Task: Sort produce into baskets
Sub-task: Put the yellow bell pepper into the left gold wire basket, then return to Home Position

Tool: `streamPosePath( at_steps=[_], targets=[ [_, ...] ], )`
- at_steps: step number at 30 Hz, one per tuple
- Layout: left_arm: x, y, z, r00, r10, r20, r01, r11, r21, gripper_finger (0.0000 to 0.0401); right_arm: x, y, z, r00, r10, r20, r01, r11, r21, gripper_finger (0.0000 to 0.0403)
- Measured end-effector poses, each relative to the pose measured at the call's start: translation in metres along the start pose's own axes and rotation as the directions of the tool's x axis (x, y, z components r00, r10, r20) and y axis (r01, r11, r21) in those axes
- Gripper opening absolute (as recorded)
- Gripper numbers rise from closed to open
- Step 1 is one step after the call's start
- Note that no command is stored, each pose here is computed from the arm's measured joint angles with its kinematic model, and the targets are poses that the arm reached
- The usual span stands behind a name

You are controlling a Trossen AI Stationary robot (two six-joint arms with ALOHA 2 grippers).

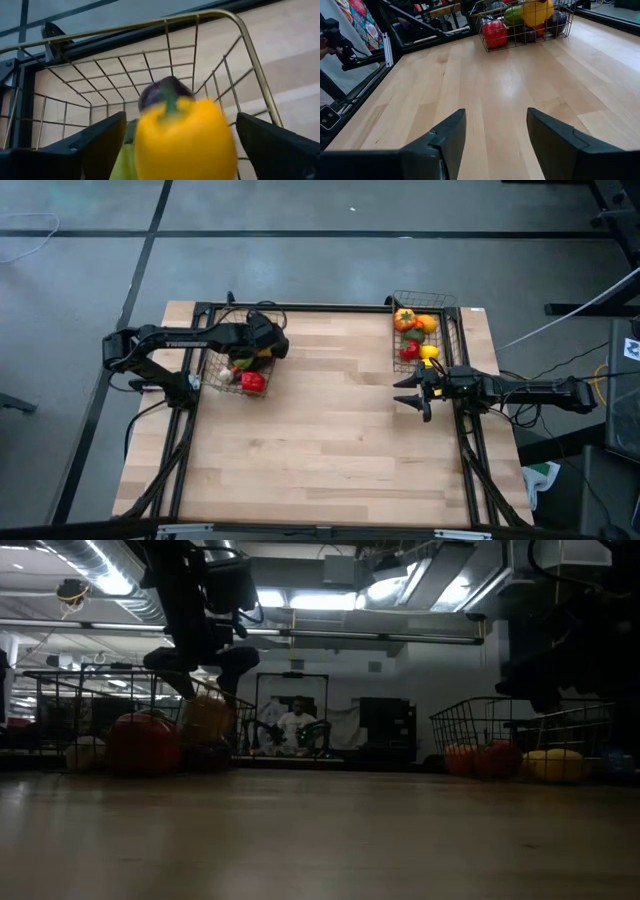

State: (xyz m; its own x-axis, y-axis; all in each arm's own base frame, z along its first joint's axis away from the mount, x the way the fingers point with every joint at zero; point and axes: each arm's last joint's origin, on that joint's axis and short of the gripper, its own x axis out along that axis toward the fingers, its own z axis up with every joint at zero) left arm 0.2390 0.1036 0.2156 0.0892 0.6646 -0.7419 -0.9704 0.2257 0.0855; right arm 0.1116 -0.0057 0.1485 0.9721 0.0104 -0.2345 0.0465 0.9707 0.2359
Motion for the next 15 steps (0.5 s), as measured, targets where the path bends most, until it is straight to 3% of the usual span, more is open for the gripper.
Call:
streamPosePath(
  at_steps=[4,9,15],
  targets=[
    [0.0,0.0,0.001,1.0,-0.004,0.004,0.004,1.0,-0.005,0.0395,0.0,0.0,0.0,1.0,0.0,0.0,0.0,1.0,0.0,0.0209],
    [-0.001,-0.006,0.003,0.998,-0.048,0.042,0.051,0.996,-0.077,0.0393,0.0,0.0,0.0,1.0,-0.001,-0.001,0.001,1.0,0.0,0.0209],
    [-0.022,-0.018,0.014,0.963,-0.198,0.184,0.234,0.95,-0.204,0.0393,0.0,0.0,0.0,1.0,-0.001,0.0,0.001,1.0,0.0,0.0209]
  ],
)
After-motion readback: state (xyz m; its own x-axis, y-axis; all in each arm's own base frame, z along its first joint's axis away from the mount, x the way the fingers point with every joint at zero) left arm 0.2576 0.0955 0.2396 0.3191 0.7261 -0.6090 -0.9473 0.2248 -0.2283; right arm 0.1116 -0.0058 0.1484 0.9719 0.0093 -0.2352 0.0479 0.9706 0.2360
